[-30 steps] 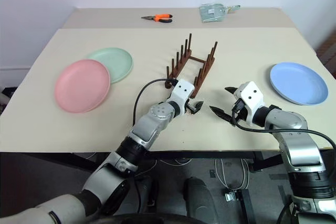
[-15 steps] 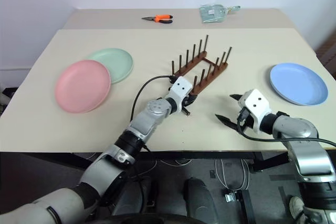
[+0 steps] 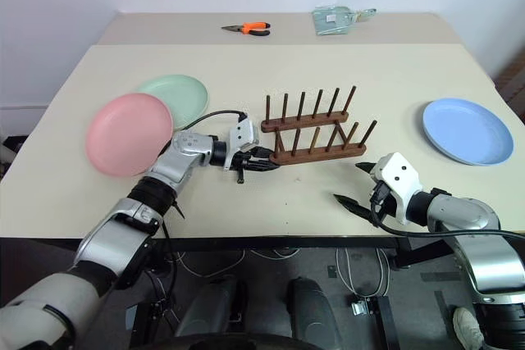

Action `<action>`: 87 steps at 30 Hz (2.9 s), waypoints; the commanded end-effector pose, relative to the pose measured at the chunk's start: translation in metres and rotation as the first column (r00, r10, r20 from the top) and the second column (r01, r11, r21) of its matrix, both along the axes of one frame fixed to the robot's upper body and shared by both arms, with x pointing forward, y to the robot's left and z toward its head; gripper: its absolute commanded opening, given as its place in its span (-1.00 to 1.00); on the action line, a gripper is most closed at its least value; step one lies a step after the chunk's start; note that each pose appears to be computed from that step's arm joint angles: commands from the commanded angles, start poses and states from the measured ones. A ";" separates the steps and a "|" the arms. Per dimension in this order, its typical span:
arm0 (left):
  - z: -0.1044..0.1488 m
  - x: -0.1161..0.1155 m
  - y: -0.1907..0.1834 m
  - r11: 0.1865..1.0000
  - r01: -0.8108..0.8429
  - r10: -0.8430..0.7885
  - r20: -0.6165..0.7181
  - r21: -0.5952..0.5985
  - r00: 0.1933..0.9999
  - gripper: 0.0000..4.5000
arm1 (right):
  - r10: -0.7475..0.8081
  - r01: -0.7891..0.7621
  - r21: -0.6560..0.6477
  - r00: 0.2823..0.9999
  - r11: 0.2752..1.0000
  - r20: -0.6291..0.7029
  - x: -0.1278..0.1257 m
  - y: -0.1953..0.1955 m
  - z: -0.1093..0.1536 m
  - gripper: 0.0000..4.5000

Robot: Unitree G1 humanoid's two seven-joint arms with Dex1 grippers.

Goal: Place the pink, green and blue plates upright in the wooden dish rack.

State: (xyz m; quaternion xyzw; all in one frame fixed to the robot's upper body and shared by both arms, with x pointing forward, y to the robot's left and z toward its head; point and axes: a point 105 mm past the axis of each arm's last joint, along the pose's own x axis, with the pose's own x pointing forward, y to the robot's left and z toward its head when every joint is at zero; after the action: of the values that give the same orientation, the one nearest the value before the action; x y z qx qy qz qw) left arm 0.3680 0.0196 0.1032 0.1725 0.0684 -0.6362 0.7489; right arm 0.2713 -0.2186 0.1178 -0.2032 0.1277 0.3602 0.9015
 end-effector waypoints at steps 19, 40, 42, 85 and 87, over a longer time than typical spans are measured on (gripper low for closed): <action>-0.006 -0.052 0.005 0.987 -0.148 0.149 -0.012 0.055 0.989 -0.99 | -0.131 0.139 -0.165 0.990 0.976 0.055 0.034 -0.015 -0.009 -1.00; -0.012 0.031 -0.003 0.790 -0.612 0.594 0.215 0.025 0.775 -0.99 | -0.238 0.322 -0.278 0.925 0.905 0.296 0.130 -0.010 -0.009 -1.00; -0.009 0.031 -0.003 0.797 -0.603 0.586 0.220 0.017 0.780 -0.99 | -0.229 0.303 -0.256 0.932 0.918 0.282 0.130 -0.009 -0.006 -1.00; -0.004 -0.063 0.258 -0.502 -0.862 0.615 -0.672 0.072 -0.414 -0.98 | 0.356 -0.369 -0.009 0.890 0.929 0.284 0.032 0.101 0.069 0.86; -0.003 -0.063 0.258 -0.500 -0.863 0.615 -0.674 0.070 -0.410 -0.98 | 0.350 -0.364 -0.007 0.891 0.931 0.288 0.032 0.100 0.070 0.86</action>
State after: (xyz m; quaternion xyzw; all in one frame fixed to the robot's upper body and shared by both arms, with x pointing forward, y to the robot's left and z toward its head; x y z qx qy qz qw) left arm 0.3039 0.2808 0.0996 -0.3353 0.1355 0.2706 0.8922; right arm 0.3070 -0.1186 0.1709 -0.2336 -0.0180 0.4955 0.8364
